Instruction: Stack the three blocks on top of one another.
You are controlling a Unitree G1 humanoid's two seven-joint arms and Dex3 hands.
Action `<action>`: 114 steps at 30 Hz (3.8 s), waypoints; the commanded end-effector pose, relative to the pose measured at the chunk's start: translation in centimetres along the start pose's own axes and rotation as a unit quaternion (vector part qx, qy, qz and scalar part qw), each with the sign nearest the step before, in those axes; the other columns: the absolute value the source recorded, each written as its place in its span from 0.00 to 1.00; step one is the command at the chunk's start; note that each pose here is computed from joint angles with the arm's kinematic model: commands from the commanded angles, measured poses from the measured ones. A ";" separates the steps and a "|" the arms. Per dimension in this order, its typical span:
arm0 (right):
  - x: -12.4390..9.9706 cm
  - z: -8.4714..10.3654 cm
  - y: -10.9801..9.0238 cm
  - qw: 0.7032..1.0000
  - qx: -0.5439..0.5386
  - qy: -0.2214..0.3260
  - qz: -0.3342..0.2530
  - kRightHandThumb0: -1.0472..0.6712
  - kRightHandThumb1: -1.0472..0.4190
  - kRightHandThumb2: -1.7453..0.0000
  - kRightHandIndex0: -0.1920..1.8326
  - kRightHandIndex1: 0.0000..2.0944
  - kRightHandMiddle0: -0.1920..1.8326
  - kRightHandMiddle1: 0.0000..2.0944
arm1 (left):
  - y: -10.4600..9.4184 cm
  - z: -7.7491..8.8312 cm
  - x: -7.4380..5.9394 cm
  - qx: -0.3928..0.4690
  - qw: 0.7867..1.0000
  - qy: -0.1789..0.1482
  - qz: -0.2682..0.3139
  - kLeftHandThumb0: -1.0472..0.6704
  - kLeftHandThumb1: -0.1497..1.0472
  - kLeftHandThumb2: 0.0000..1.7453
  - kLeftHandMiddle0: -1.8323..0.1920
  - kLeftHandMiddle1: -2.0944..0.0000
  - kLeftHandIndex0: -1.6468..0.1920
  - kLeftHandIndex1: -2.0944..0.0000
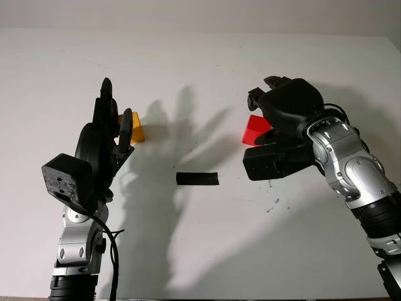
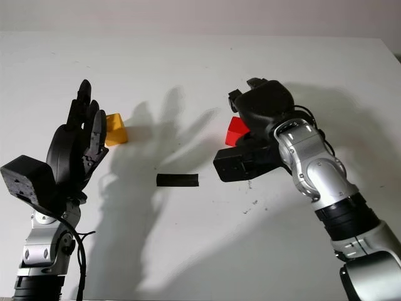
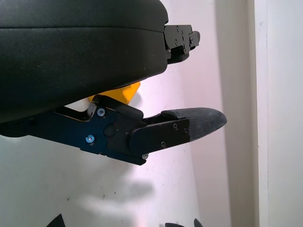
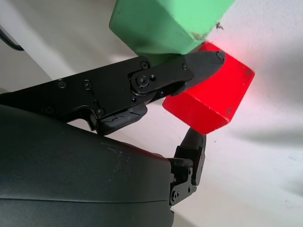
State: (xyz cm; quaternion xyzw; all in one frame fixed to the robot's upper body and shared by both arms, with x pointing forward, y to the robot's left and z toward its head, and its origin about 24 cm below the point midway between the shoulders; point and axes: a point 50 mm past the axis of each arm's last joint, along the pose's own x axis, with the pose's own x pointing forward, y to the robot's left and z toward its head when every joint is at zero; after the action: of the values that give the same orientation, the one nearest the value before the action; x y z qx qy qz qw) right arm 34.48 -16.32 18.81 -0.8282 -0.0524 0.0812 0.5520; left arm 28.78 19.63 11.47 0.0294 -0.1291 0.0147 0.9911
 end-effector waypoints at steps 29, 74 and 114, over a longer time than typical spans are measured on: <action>1.0 -0.7 -0.5 0.985 0.091 -0.041 -0.139 0.39 0.07 0.97 0.37 0.04 0.27 0.64 | -0.3 0.0 0.0 -0.007 1.000 -0.005 0.007 0.25 1.00 0.32 0.95 0.97 0.95 0.97; 0.2 4.2 -2.1 0.859 0.371 -0.344 0.077 0.39 0.07 0.97 0.24 0.01 0.27 0.73 | 0.1 0.9 -0.7 0.004 1.000 -0.004 0.012 0.21 1.00 0.33 0.97 0.98 0.97 0.98; 1.0 5.8 0.3 0.860 0.349 -0.363 0.089 0.36 0.05 0.97 0.21 0.01 0.23 0.71 | 0.0 1.0 -0.6 0.008 1.000 0.000 0.015 0.20 1.00 0.33 0.97 0.97 0.96 0.97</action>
State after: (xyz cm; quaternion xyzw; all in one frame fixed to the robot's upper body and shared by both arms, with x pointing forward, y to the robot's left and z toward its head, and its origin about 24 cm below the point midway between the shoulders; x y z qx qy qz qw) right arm 34.40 -11.12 16.26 -0.4980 -0.1387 0.4322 0.7389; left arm 28.14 19.55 12.24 0.0351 -0.1255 0.0290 0.9910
